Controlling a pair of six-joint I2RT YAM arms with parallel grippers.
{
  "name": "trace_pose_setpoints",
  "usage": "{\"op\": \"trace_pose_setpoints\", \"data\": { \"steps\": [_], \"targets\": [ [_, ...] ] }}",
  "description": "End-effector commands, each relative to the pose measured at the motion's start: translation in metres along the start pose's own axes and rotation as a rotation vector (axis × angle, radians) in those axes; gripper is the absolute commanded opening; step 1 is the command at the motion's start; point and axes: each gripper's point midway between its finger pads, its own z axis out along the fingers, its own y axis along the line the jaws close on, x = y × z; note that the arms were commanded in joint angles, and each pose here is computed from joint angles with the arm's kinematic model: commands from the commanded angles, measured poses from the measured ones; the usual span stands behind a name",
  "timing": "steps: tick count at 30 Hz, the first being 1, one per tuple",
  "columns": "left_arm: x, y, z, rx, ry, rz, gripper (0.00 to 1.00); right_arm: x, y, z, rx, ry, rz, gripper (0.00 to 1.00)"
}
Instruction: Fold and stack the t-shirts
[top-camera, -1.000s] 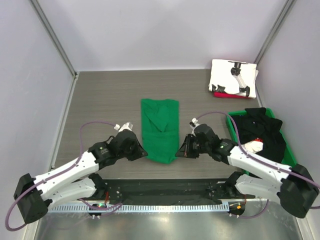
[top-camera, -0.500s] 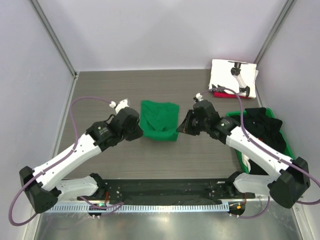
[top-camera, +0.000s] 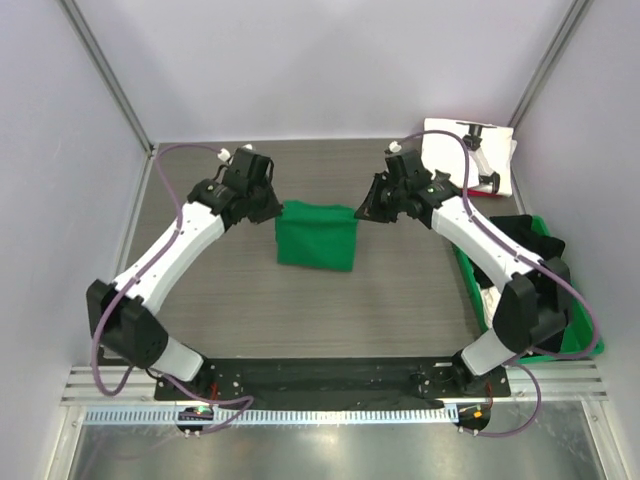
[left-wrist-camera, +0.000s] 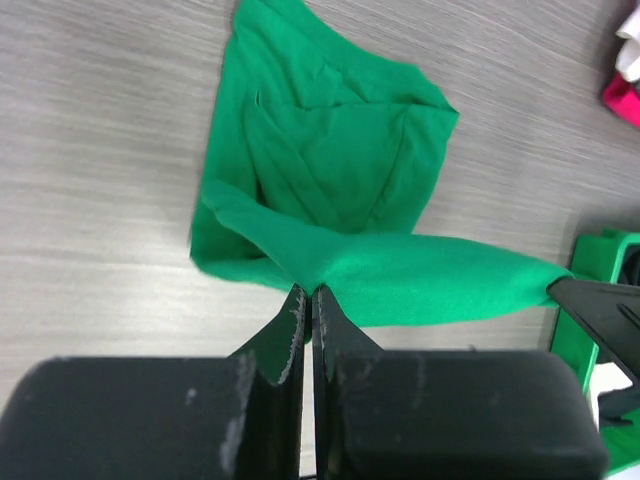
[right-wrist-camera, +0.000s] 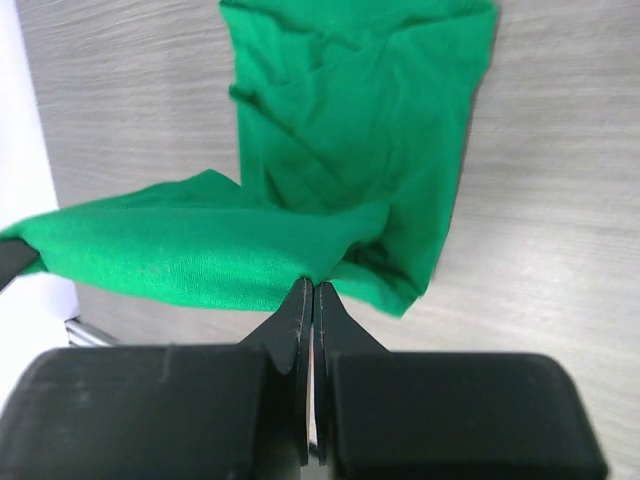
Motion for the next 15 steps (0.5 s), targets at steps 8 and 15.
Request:
{"op": "trace_pose_setpoints", "data": {
  "steps": [8,15],
  "targets": [
    [-0.035,-0.007,0.061,0.032,0.058,0.002,0.0,-0.039,-0.012,0.035,0.019,0.009,-0.036,0.01],
    [-0.06,-0.007,0.119,0.023,0.132,-0.036,0.01,-0.066,-0.032,0.085,0.056,0.033,-0.003,0.18]
  ]
}}
